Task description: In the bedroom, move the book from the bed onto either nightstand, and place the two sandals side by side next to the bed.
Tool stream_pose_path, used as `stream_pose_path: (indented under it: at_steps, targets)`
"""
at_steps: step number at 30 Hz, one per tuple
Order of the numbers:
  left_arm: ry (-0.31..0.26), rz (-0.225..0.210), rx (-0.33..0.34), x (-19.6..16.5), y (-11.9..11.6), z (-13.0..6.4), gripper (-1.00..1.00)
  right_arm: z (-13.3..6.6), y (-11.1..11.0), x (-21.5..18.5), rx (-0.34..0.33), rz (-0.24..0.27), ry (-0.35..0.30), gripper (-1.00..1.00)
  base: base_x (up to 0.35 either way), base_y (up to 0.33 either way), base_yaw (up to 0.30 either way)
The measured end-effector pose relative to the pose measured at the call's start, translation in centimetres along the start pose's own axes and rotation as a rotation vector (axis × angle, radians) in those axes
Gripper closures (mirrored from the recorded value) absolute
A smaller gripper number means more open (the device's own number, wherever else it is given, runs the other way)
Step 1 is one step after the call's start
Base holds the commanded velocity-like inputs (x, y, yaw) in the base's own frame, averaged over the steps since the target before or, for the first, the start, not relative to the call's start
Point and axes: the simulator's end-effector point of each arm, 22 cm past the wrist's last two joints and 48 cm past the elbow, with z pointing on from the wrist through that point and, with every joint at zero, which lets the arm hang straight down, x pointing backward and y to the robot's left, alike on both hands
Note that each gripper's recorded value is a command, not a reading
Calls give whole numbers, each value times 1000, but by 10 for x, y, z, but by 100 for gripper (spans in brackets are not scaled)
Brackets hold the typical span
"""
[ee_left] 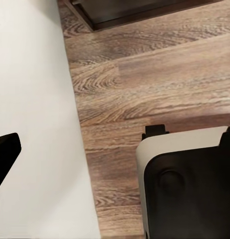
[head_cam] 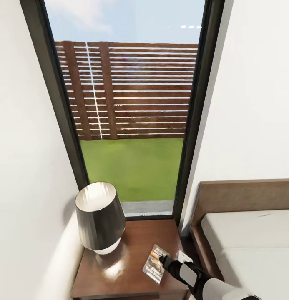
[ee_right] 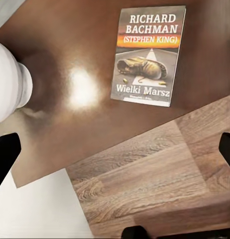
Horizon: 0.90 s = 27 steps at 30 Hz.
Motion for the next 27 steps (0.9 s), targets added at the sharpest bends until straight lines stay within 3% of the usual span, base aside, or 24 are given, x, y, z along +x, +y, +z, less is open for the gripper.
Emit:
stream_pose_path:
  at_steps: [11,27]
  targets:
    - [1,-1,0,-1,2,-12,-100,-11,-29,40,49,-23,44,-100,0,0,0]
    - [1,-2,-1,-1,4,-28,-100,-35,-80,112,121,-6,132,-100,0,0,0]
